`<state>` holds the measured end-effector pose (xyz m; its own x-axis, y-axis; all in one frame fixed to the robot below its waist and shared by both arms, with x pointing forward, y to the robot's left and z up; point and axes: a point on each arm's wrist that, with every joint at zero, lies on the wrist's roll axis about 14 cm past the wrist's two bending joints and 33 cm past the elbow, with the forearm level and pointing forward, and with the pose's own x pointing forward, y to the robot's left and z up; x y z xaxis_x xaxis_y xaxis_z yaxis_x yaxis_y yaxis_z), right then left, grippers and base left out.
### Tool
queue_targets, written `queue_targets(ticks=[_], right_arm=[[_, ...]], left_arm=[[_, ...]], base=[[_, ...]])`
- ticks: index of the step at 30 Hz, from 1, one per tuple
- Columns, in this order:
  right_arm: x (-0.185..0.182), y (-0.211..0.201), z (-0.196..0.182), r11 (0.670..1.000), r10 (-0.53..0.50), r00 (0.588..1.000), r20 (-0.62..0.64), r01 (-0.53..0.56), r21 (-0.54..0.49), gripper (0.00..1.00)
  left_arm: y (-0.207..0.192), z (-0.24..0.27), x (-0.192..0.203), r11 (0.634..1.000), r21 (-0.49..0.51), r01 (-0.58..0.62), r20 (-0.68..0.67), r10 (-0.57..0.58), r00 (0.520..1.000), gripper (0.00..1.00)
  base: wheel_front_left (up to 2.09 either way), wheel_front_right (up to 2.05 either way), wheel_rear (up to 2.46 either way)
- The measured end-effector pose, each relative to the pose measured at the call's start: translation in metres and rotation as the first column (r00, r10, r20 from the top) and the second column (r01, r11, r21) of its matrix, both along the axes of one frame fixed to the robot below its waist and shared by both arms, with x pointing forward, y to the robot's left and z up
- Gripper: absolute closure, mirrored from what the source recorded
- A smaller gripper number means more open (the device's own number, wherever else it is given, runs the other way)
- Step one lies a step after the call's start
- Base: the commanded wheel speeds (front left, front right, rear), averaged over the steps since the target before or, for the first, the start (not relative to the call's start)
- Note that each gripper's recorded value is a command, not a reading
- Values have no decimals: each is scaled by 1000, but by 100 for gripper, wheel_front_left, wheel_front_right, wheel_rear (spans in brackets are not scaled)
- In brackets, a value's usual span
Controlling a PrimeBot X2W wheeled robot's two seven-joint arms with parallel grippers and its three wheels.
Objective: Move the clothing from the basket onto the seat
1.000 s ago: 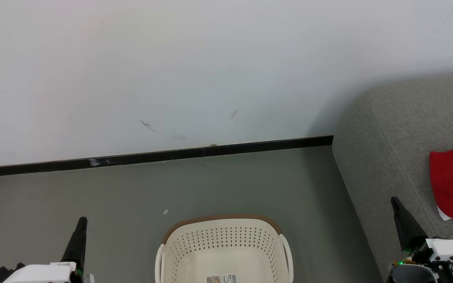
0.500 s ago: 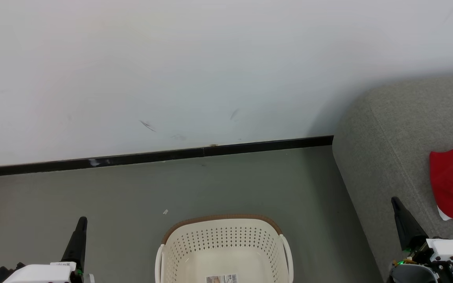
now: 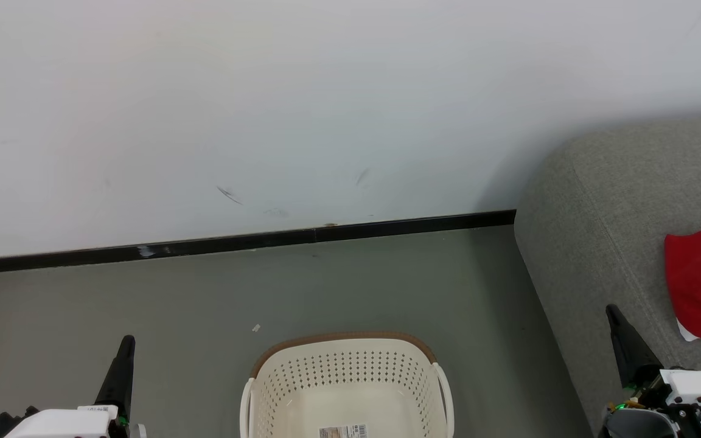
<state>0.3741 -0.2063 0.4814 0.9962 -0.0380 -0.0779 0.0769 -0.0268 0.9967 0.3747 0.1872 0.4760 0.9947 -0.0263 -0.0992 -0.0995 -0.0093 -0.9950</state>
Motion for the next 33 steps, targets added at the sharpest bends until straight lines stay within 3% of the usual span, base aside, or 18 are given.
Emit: queue_targets(ticks=[33], right_arm=[[0, 1, 0, 1000, 5, 1000, 0, -5, 1, 100]], left_arm=[[0, 0, 0, 1000, 0, 0, 1, 0, 1000, 100]], base=[[0, 0, 0]])
